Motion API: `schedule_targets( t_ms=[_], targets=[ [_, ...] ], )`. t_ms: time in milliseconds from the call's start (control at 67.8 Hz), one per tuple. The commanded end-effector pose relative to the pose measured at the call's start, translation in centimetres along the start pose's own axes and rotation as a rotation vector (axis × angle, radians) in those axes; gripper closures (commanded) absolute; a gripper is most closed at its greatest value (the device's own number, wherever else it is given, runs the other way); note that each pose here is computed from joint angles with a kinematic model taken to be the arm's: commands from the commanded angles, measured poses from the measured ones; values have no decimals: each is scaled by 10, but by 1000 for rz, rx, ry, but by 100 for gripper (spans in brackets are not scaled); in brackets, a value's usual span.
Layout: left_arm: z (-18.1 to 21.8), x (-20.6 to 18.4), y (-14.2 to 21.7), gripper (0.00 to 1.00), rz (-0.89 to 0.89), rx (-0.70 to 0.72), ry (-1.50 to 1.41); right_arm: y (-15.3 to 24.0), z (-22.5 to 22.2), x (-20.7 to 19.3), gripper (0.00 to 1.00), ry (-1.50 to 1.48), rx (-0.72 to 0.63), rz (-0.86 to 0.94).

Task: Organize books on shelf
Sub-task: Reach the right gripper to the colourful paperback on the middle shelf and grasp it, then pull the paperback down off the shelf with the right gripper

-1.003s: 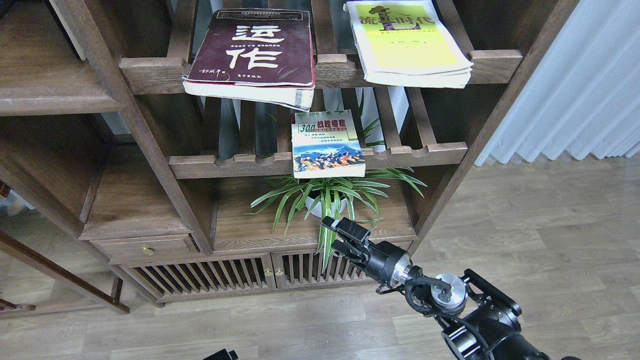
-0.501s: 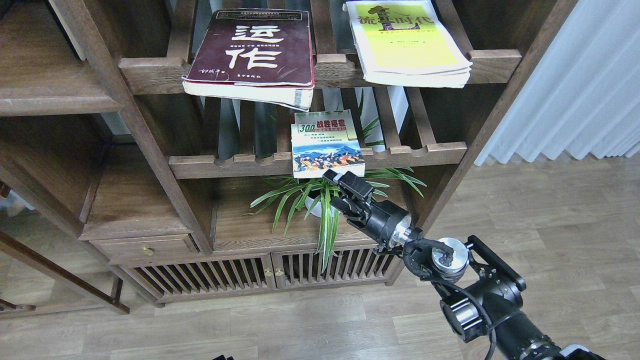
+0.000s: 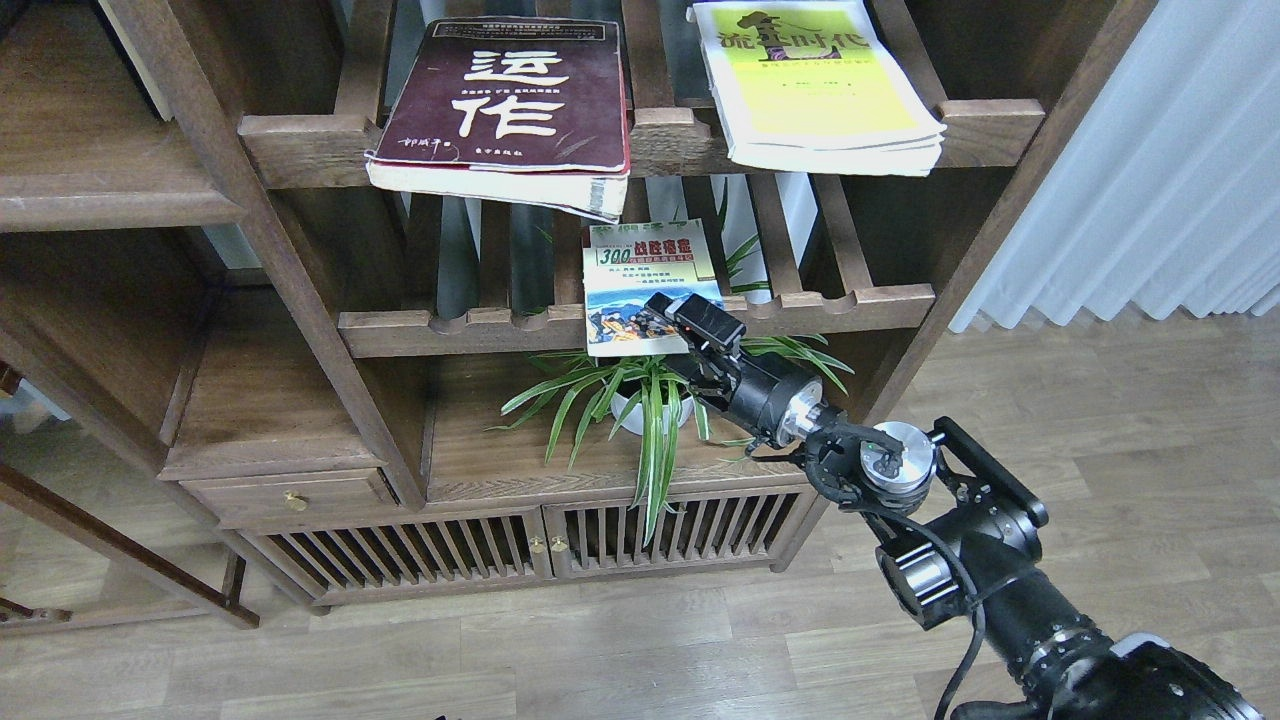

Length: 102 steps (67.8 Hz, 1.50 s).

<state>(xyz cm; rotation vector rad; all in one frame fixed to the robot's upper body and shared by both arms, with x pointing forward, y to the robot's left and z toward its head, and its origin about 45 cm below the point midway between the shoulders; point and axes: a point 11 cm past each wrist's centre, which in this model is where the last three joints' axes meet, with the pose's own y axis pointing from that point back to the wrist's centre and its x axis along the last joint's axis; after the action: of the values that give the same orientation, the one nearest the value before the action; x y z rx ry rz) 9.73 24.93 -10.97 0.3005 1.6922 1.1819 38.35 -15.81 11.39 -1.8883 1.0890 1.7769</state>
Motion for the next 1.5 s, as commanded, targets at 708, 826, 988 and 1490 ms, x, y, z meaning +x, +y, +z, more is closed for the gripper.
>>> schedule_targets(
  t_ms=[708, 826, 988, 1490],
  targets=[
    [3, -2, 0, 0, -2, -3, -4, -8, -4, -10, 60, 65, -24, 13],
    [4, -3, -1, 0, -5, -3, -6, -8, -6, -11, 75, 63, -20, 9],
    [4, -4, -1, 0, -5, -3, -8, -4, -9, -14, 95, 49, -1, -21],
    [14, -18, -5, 0, -39, -15, -26, 61, 43, 3, 96, -33, 2, -240]
  ],
)
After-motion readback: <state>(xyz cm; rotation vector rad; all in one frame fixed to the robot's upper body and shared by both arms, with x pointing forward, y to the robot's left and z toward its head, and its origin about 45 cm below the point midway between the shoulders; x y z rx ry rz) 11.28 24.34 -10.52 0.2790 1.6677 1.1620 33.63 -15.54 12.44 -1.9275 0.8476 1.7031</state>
